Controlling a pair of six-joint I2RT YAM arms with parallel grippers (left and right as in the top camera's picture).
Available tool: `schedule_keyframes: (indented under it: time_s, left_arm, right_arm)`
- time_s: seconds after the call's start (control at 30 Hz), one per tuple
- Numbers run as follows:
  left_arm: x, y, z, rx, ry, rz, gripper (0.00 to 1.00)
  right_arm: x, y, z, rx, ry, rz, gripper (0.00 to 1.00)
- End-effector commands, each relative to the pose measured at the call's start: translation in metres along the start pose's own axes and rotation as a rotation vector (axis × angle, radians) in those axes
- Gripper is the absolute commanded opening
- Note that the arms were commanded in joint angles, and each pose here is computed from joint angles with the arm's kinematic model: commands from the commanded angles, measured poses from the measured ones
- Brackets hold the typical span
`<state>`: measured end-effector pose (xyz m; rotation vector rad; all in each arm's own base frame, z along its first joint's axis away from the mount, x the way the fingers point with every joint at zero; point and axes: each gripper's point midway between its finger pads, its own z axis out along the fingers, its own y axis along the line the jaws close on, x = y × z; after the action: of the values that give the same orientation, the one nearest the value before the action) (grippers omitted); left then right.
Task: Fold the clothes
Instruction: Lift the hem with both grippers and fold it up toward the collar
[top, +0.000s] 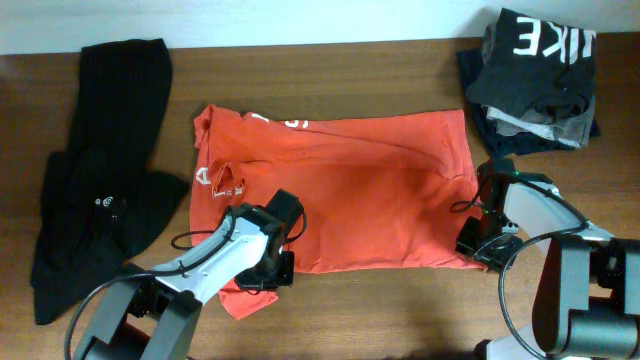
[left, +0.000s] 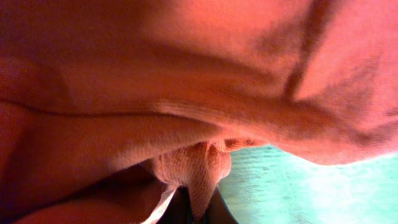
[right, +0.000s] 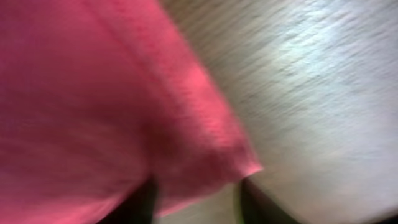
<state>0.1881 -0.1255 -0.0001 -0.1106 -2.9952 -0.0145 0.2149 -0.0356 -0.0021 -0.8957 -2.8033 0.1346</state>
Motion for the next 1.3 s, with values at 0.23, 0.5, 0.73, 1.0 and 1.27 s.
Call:
schedule_keyframes:
  time_s: [0.23,0.5,0.73,1.0,1.27]
  left_arm:
    - [-0.018,0.020,-0.004,-0.044,-0.051,-0.042,0.01]
    - [-0.050,0.043,-0.038,-0.014,-0.093,-0.104,0.01]
    - [-0.079,0.066,-0.097,-0.023,-0.216,-0.120,0.00]
    - [-0.075,0.096,-0.164,-0.146,-0.322,-0.143,0.00]
    - [-0.048,0.110,-0.214,-0.191,-0.390,-0.158,0.00]
  right_arm:
    - [0.007,0.002,0.010,-0.006,0.028,-0.005,0.04]
    - [-0.009,0.009,-0.027,-0.041,-0.032,-0.055,0.04]
    - [-0.028,0.018,-0.087,-0.106,-0.145,-0.110,0.04]
    - [-0.030,0.018,-0.144,-0.149,-0.232,-0.193,0.04]
    - [-0.001,0.004,-0.173,-0.164,-0.233,-0.258,0.04]
